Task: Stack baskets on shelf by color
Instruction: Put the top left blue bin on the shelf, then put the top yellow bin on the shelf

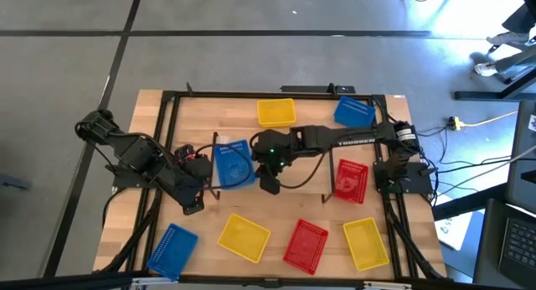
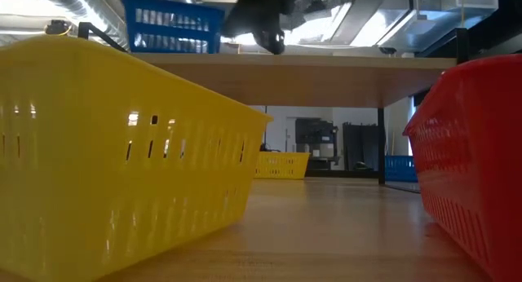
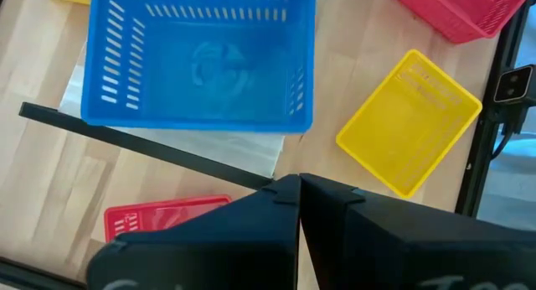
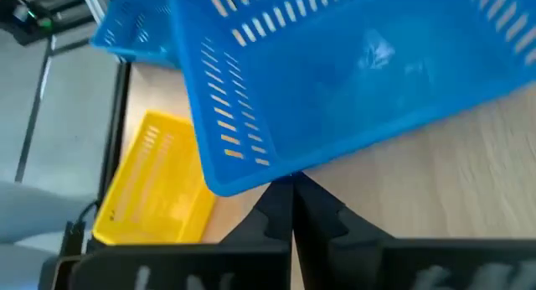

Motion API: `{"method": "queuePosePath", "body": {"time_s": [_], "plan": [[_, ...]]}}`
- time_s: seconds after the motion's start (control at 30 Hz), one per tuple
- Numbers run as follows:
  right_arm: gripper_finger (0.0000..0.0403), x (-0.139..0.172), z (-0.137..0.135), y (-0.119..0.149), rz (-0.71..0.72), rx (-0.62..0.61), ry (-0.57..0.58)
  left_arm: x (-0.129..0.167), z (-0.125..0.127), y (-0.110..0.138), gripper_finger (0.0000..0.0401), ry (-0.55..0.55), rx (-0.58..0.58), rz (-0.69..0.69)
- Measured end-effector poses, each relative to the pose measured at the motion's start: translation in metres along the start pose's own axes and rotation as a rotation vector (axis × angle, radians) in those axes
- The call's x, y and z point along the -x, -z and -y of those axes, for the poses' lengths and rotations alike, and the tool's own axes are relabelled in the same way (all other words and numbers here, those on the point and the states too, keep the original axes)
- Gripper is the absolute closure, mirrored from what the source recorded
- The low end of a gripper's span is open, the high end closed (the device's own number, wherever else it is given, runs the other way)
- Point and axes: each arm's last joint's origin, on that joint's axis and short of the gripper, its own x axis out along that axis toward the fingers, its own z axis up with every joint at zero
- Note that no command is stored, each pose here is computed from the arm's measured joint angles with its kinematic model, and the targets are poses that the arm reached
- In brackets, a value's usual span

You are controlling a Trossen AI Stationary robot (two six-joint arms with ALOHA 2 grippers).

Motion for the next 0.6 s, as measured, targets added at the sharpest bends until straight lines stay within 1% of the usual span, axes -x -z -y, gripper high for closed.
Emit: {"method": "queuePosePath", "body": {"time_s": [0.17, 0.33, 0.4, 0.5, 0.6], "plan": [[0.0402, -0.001, 0.005, -0.008, 0.066, -0.012, -0.009, 0.0, 0.0, 0.0, 0.0401, 0.0, 0.0, 0.0], [0.0402, -0.007, 0.014, -0.006, 0.045, -0.02, 0.011, 0.0, 0.0, 0.0, 0.0401, 0.0, 0.0, 0.0], [0.0402, -0.006, 0.014, -0.007, 0.049, 0.0, 0.012, 0.0, 0.0, 0.0, 0.0401, 0.0, 0.0, 0.0], [0.0402, 0.007, 0.013, -0.009, 0.066, 0.023, 0.048, 0.0, 0.0, 0.0, 0.0401, -0.001, 0.0, 0.001], [0.0402, 0.028, 0.01, -0.012, 0.067, 0.025, 0.128, 0.0, 0.0, 0.0, 0.0401, -0.014, -0.001, 0.013]]}}
